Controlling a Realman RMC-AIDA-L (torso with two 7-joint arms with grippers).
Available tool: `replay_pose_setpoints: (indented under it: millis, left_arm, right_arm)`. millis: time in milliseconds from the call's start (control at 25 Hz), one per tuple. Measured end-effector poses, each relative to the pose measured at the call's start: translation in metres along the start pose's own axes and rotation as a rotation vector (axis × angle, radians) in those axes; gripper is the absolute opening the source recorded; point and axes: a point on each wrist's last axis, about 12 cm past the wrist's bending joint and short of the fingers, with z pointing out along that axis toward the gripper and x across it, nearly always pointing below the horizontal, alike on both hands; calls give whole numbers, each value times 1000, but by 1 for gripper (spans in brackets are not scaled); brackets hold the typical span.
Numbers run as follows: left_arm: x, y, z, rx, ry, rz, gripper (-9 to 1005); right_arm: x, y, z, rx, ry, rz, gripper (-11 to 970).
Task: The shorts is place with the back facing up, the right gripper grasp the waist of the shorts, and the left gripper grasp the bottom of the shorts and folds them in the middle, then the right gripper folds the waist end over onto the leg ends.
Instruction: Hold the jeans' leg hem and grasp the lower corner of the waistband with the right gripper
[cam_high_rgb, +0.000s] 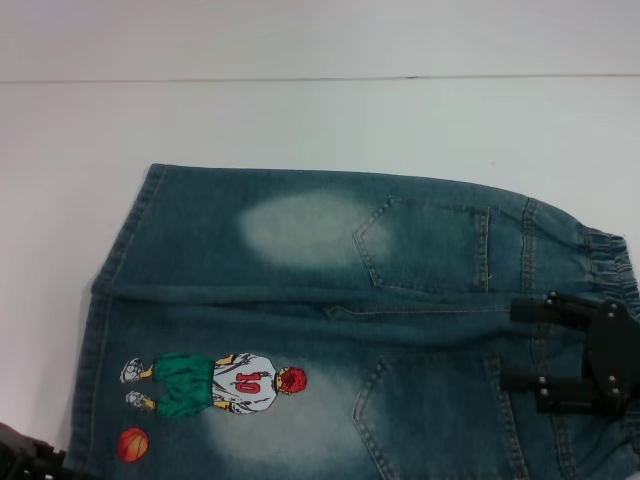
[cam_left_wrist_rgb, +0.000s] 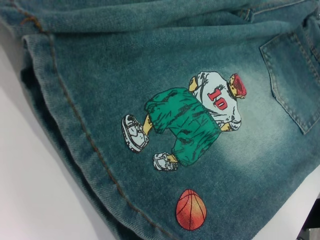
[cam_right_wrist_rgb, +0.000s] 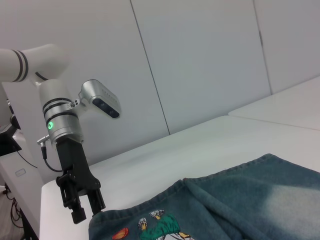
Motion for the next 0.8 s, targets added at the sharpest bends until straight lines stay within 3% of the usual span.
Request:
replay_pose_setpoints:
  millis: [720,800]
  left_arm:
    - [-4,4,-2,-39,-11,-15,657]
    - [-6,5,-3,-53,-15,-20,584]
  right_arm:
    - [0,-1,-2,14,-10,4,893]
    - [0,-1,-2,15,-12,6,892]
